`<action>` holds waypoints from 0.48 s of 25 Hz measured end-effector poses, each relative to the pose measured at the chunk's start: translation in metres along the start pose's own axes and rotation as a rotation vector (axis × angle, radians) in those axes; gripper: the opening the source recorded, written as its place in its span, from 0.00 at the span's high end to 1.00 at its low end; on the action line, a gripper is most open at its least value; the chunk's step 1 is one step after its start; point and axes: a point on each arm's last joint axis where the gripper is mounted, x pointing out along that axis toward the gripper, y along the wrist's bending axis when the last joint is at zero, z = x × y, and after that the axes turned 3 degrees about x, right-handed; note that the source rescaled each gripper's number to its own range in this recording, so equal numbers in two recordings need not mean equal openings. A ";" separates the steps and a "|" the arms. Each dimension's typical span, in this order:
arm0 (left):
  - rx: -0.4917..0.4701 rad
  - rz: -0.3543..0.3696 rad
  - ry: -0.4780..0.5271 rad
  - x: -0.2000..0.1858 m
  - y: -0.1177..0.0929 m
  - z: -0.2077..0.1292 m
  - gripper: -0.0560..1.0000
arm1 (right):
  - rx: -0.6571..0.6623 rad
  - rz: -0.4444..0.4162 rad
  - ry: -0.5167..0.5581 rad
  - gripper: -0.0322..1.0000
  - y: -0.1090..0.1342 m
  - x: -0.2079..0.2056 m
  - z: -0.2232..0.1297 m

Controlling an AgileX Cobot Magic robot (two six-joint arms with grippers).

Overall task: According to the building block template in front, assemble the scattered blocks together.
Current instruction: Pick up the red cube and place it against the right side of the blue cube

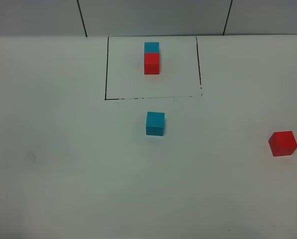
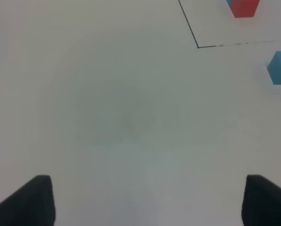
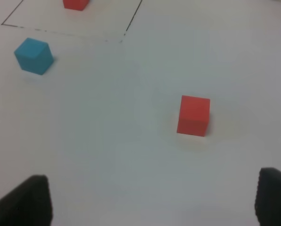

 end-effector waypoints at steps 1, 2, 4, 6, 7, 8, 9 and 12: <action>0.000 0.000 0.000 0.000 0.000 0.000 0.12 | 0.000 0.000 0.000 0.25 0.000 0.000 0.000; 0.001 0.000 0.000 0.000 0.000 0.000 0.12 | 0.000 0.000 0.000 0.25 0.000 0.000 0.000; 0.001 0.000 0.001 0.000 0.000 0.000 0.12 | 0.000 0.000 0.000 0.25 0.000 0.000 0.000; 0.001 0.000 0.001 0.000 0.000 0.000 0.12 | 0.000 0.000 0.000 0.25 0.000 0.000 0.000; 0.001 0.000 0.001 0.000 0.000 0.000 0.12 | 0.000 0.000 0.000 0.25 0.000 0.000 0.000; 0.001 0.000 0.001 0.000 0.000 0.000 0.12 | 0.000 0.000 0.000 0.25 0.000 0.000 0.000; 0.001 0.000 0.001 0.000 0.000 0.000 0.12 | 0.000 0.000 0.000 0.25 0.000 0.000 0.000; 0.001 0.000 0.001 0.000 0.000 0.000 0.12 | 0.000 0.000 0.000 0.25 0.000 0.000 0.000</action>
